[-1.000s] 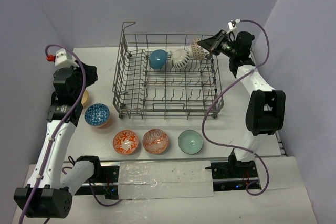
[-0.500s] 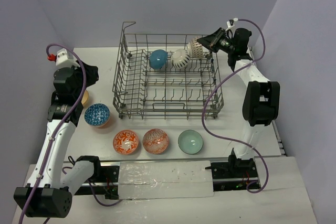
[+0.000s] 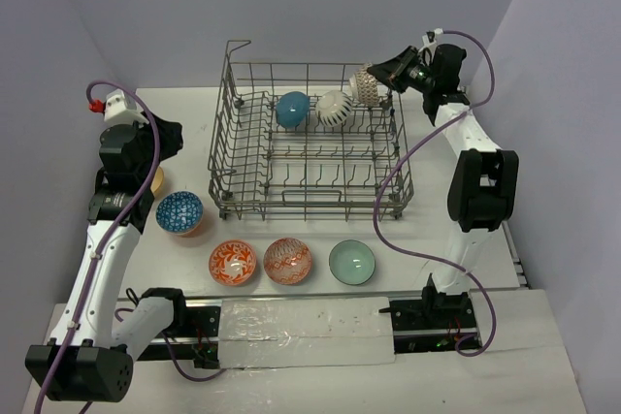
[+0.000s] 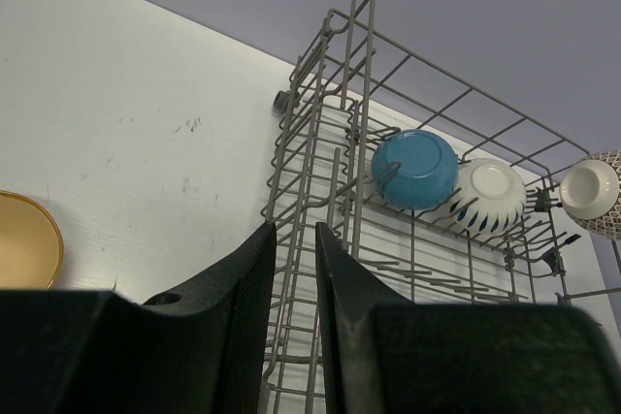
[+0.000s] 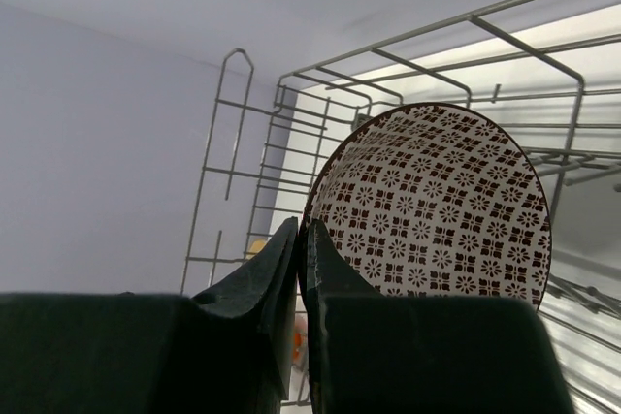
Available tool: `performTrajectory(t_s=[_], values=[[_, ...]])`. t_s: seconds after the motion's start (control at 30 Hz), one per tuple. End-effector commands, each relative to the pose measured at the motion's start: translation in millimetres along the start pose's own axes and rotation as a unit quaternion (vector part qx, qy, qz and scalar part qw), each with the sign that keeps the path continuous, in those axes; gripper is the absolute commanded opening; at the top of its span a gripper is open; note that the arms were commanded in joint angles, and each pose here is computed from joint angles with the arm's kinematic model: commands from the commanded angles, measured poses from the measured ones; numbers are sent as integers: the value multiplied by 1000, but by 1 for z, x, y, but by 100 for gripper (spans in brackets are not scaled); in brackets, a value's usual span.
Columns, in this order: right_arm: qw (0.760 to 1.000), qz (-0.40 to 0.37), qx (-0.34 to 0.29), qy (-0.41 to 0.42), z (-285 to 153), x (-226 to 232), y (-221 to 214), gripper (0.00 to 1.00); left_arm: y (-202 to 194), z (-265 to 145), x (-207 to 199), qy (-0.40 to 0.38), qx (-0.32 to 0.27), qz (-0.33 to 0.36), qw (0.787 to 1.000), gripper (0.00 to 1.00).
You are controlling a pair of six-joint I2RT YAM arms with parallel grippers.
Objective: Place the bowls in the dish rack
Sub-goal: Turn the bowl upside down over the dish rack.
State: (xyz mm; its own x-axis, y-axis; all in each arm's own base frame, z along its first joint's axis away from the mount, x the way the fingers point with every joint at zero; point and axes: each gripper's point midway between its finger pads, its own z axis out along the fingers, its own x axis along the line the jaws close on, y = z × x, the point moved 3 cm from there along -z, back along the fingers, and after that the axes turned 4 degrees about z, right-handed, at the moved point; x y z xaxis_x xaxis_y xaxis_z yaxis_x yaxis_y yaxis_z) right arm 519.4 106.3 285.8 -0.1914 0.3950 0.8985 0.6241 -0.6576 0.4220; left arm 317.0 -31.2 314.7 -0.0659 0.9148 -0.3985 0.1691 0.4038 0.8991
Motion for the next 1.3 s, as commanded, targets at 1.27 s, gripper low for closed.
performTrajectory(t_s=[1.27], values=[[998, 10, -38, 48, 11, -8, -2, 0, 7, -1, -9, -20, -15, -5, 1000, 29]])
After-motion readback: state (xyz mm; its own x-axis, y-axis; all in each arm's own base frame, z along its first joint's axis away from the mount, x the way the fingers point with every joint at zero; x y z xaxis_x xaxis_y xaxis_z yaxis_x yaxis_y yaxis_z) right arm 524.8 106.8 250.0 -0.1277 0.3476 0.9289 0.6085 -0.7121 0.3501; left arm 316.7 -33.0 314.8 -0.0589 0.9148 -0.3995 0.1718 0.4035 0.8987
